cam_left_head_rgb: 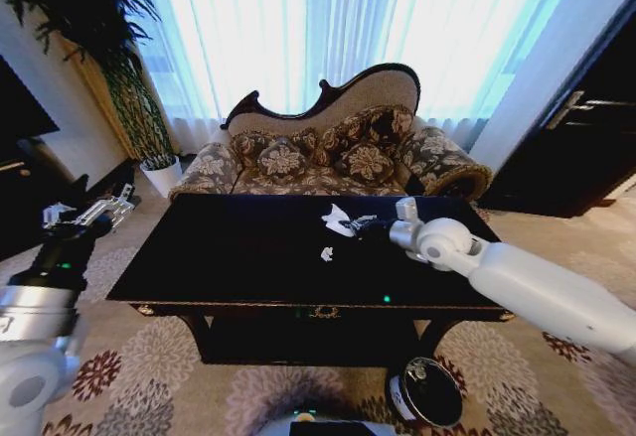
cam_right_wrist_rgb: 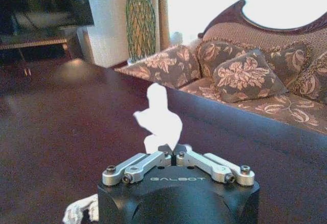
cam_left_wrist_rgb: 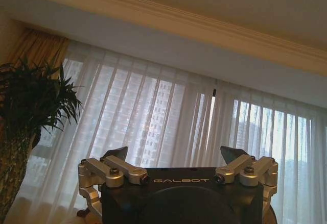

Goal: Move to the front of the table and place the trash on the table into the trash bin.

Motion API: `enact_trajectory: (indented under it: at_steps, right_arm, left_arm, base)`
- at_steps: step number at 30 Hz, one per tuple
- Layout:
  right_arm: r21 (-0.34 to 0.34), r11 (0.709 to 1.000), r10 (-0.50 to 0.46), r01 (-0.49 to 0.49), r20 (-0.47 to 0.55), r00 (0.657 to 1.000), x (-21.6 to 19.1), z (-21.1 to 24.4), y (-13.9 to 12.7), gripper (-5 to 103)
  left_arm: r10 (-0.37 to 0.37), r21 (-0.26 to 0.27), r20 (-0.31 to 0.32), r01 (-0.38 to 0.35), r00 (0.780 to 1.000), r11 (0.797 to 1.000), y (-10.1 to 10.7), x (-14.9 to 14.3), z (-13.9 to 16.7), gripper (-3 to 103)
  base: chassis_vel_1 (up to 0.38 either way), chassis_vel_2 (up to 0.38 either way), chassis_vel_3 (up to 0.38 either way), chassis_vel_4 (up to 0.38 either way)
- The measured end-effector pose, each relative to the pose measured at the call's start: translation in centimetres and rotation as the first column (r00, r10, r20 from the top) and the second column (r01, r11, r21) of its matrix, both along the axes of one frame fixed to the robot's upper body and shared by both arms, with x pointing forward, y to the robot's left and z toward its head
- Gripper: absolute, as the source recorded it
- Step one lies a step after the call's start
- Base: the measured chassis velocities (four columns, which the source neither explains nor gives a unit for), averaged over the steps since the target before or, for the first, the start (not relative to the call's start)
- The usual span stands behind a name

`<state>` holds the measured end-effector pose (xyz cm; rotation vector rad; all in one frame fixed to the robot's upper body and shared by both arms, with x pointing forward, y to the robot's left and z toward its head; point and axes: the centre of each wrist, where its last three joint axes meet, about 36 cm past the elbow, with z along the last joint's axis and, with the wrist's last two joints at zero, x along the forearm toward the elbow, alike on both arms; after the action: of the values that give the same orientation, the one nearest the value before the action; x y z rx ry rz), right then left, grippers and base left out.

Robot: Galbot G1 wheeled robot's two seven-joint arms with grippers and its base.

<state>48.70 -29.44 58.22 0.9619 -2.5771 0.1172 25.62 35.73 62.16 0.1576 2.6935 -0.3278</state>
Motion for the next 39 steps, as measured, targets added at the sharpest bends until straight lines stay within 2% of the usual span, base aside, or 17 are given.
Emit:
enact_trajectory:
  at_steps: [3, 4, 8, 10, 13, 20, 23, 29, 33, 34, 37, 38, 39]
  right_arm:
    - [0.058, 0.998, -0.004, 0.004, 0.003, 1.0, -1.5, -0.6, -1.8, 0]
    - [0.058, 0.998, -0.004, 0.004, 0.003, 1.0, -1.5, -0.6, -1.8, 0]
    - [0.132, 0.991, -0.016, 0.009, 0.057, 0.998, -3.5, 0.0, -3.9, 0]
    - [0.15, 0.989, -0.018, 0.009, 0.062, 0.998, -3.9, -0.1, -4.1, 0]
    - [0.223, 0.975, -0.043, 0.027, 0.071, 0.997, -5.4, -0.3, -4.6, 0]
    - [0.287, 0.957, -0.066, 0.041, 0.076, 0.995, -8.2, 0.3, -5.7, 0]
    - [0.344, 0.938, -0.06, 0.038, 0.055, 0.997, -9.3, 0.2, -5.4, 0]
    - [0.405, 0.913, -0.08, 0.046, 0.067, 0.995, -10.6, 0.2, -5.8, 0]
    - [0.446, 0.89, -0.169, 0.098, 0.121, 0.978, -13.0, 0.3, -9.0, 0]
    - [0.446, 0.89, -0.169, 0.098, 0.121, 0.978, -13.0, 0.3, -9.0, 0]
    - [0.48, 0.858, -0.269, 0.182, 0.12, 0.955, -15.9, -1.3, -12.1, 0]
    - [0.48, 0.858, -0.269, 0.182, 0.12, 0.955, -15.9, -1.3, -12.1, 0]
    - [0.496, 0.842, -0.313, 0.212, 0.129, 0.941, -17.1, -1.8, -13.3, 0]
  left_arm:
    - [-0.004, -0.002, -0.002, 0.004, 1.0, 1.0, -0.1, 0.1, -0.1, 100]
    - [-0.004, -0.002, -0.002, 0.004, 1.0, 1.0, -0.1, 0.1, -0.1, 100]
    - [-0.012, -0.01, -0.006, 0.012, 1.0, 1.0, -0.3, 0.2, -0.2, 100]
    - [-0.014, -0.011, -0.006, 0.014, 1.0, 1.0, -0.3, 0.2, -0.3, 100]
    - [-0.021, -0.019, -0.009, 0.021, 1.0, 1.0, -0.5, 0.3, -0.4, 100]
    - [-0.023, -0.03, -0.01, 0.023, 1.0, 0.999, -0.4, 0.2, -0.5, 100]
    - [-0.006, -0.043, -0.01, 0.005, 1.0, 0.999, -0.1, -0.2, -0.6, 100]
    - [-0.005, -0.066, -0.016, 0.004, 1.0, 0.998, -0.3, -0.3, -1.0, 100]
    - [-0.027, -0.078, -0.02, 0.025, 0.999, 0.997, -0.7, 0.1, -1.2, 100]
    - [-0.027, -0.078, -0.02, 0.025, 0.999, 0.997, -0.7, 0.1, -1.2, 100]
    - [-0.041, -0.081, -0.021, 0.04, 0.999, 0.996, -1.0, 0.3, -1.3, 100]
    - [-0.041, -0.081, -0.021, 0.04, 0.999, 0.996, -1.0, 0.3, -1.3, 100]
    - [-0.046, -0.081, -0.022, 0.044, 0.999, 0.996, -1.1, 0.3, -1.3, 100]
  base:
    - [0.0, 0.0, 0.0, 0.0]
    - [0.0, 0.0, 0.0, 0.0]
    - [0.0, 0.0, 0.0, 0.0]
    - [0.0, 0.0, 0.0, 0.0]
    - [0.0, 0.0, 0.0, 0.0]
    - [0.0, 0.0, 0.0, 0.0]
    - [0.0, 0.0, 0.0, 0.0]
    - [0.0, 0.0, 0.0, 0.0]
    - [0.0, 0.0, 0.0, 0.0]
    - [0.0, 0.0, 0.0, 0.0]
    - [0.0, 0.0, 0.0, 0.0]
    - [0.0, 0.0, 0.0, 0.0]
    - [0.0, 0.0, 0.0, 0.0]
